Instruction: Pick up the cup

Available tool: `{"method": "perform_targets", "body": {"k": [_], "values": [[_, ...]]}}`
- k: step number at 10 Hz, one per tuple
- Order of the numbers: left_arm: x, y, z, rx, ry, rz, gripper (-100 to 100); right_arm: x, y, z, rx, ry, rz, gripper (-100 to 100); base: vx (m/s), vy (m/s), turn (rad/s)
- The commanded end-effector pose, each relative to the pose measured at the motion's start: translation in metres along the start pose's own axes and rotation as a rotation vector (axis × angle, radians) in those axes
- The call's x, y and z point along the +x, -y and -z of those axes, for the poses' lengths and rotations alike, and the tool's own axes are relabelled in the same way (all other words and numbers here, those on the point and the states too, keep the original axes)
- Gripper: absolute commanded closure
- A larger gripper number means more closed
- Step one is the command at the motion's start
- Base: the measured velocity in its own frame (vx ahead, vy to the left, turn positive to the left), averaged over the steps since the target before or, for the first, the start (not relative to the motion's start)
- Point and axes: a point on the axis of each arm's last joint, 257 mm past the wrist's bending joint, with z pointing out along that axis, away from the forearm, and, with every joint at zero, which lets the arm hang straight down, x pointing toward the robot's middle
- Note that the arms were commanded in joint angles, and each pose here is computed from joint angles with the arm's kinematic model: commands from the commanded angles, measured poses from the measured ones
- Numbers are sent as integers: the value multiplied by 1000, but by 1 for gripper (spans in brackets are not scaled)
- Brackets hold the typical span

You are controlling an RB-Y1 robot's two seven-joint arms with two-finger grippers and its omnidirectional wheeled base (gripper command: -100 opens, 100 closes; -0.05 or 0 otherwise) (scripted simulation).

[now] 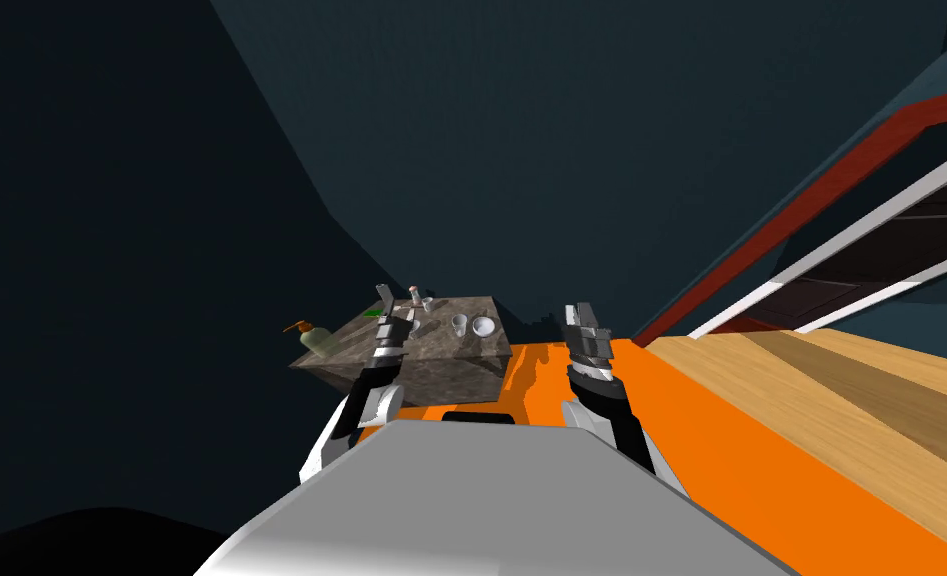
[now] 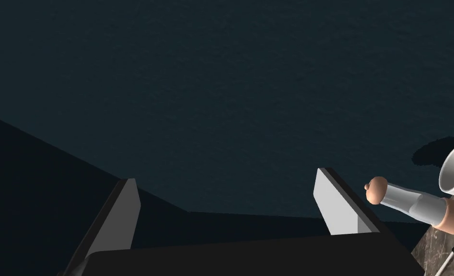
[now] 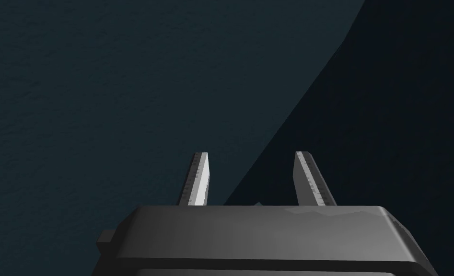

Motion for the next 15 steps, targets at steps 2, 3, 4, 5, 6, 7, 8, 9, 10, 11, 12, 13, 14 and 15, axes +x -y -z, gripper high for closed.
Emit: {"method": "perform_targets", "body": {"k": [2,3,4,5,6,7,8,9,10,11,12,13,14,15], "values": [[-3,1,-8,-17,-12,46,-100,0,0,0,0,0,0,0,-17,48,-82],[-5,2,-14,-28,-18,78,-100,0,0,0,0,0,0,0,-15,36,-78],[-6,5,-20,-36,-24,99,-100,0,0,0,0,0,0,0,-29,48,-123],[-7,4,-20,-41,-23,113,-100,0,0,0,0,0,0,0,-19,38,-72],[-9,5,-26,-55,-26,144,-100,0,0,0,0,0,0,0,-15,36,-108],[-9,5,-26,-55,-26,150,-100,0,0,0,0,0,0,0,-12,40,-53],[-11,6,-33,-71,-29,185,-100,0,0,0,0,0,0,0,-12,49,-83],[-11,6,-33,-71,-29,189,-100,0,0,0,0,0,0,0,-7,41,-69],[-13,7,-39,-88,-31,224,-100,0,0,0,0,0,0,0,-9,46,-120],[-13,6,-39,-90,-30,230,-100,0,0,0,0,0,0,0,-11,39,-61],[-15,7,-46,-107,-32,265,-100,0,0,0,0,0,0,0,-13,41,-99],[-15,6,-45,-111,-30,272,-100,0,0,0,0,0,0,0,-12,38,-66],[-16,8,-52,-126,-33,308,-100,0,0,0,0,0,0,0,-17,49,-106],[-17,6,-51,-136,-28,316,-100,0,0,0,0,0,0,0,-15,44,-75]]}}
